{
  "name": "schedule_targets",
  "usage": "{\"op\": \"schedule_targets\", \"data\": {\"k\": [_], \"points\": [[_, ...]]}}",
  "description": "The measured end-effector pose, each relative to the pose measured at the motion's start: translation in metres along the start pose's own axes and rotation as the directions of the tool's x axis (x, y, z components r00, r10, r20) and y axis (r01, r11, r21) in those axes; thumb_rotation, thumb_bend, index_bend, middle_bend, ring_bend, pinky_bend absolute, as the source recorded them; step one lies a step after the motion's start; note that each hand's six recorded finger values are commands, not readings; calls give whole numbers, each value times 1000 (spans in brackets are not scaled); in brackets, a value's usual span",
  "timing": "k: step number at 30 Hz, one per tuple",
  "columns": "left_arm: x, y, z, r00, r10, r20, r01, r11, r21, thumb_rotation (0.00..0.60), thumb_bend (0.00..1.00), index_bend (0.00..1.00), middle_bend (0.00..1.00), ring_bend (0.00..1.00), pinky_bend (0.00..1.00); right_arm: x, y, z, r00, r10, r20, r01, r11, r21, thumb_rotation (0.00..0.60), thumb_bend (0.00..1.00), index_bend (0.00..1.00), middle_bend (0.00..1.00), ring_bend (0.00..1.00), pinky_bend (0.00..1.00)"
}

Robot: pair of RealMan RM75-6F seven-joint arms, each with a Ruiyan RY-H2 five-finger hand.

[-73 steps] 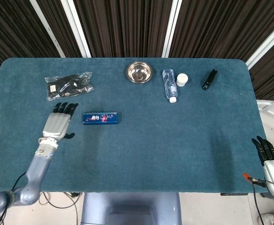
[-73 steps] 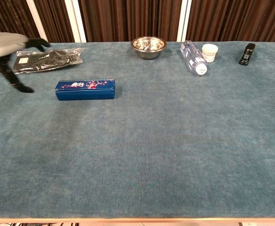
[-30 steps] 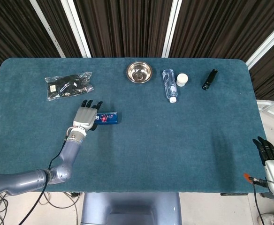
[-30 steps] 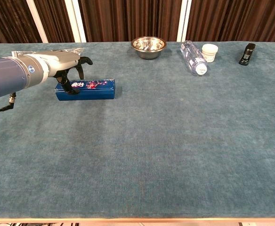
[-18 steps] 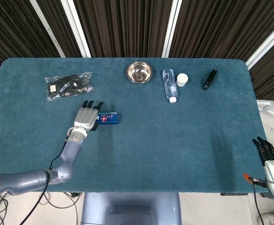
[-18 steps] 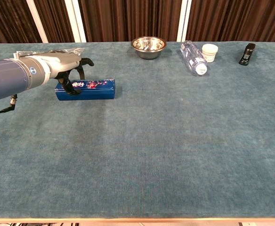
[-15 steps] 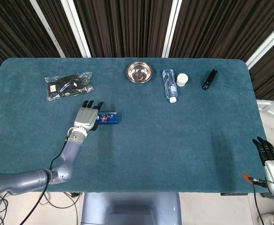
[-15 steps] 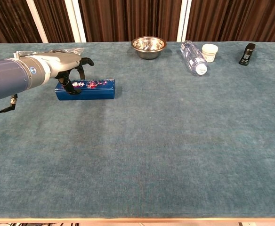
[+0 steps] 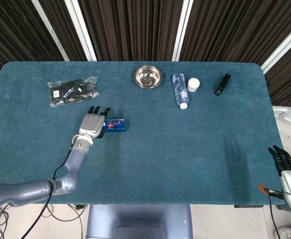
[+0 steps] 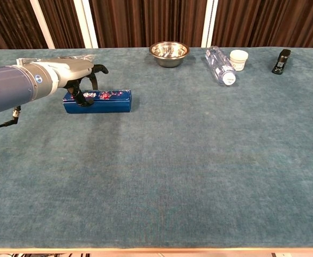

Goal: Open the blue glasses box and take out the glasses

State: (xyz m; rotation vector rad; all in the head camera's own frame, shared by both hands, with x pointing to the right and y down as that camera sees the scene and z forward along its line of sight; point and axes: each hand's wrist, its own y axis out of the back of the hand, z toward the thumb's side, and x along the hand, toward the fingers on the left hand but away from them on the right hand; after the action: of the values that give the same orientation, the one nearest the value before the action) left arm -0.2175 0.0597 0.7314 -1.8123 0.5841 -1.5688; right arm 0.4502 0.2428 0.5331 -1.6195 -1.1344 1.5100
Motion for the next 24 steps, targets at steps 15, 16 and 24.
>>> {"op": "schedule_targets", "data": {"k": [15,16,24], "points": [[4,2,-2,1000,8,-10,-8,1000,2,600,431,0,297,0,19,0,0,0,1000,1,2,-1,1000,-2,600,193,0,0,0,199],[5,3,-3,1000,10,-11,-10,1000,4,600,431,0,297,0,19,0,0,0,1000,1,2,-1,1000,-2,600,193,0,0,0,199],[12,8,-6,999,31,-24,-30,999,24,600,431,0,294,0,19,0,0,-1,1000,2,4,-2,1000,-4,600,193,0,0,0,199]]}}
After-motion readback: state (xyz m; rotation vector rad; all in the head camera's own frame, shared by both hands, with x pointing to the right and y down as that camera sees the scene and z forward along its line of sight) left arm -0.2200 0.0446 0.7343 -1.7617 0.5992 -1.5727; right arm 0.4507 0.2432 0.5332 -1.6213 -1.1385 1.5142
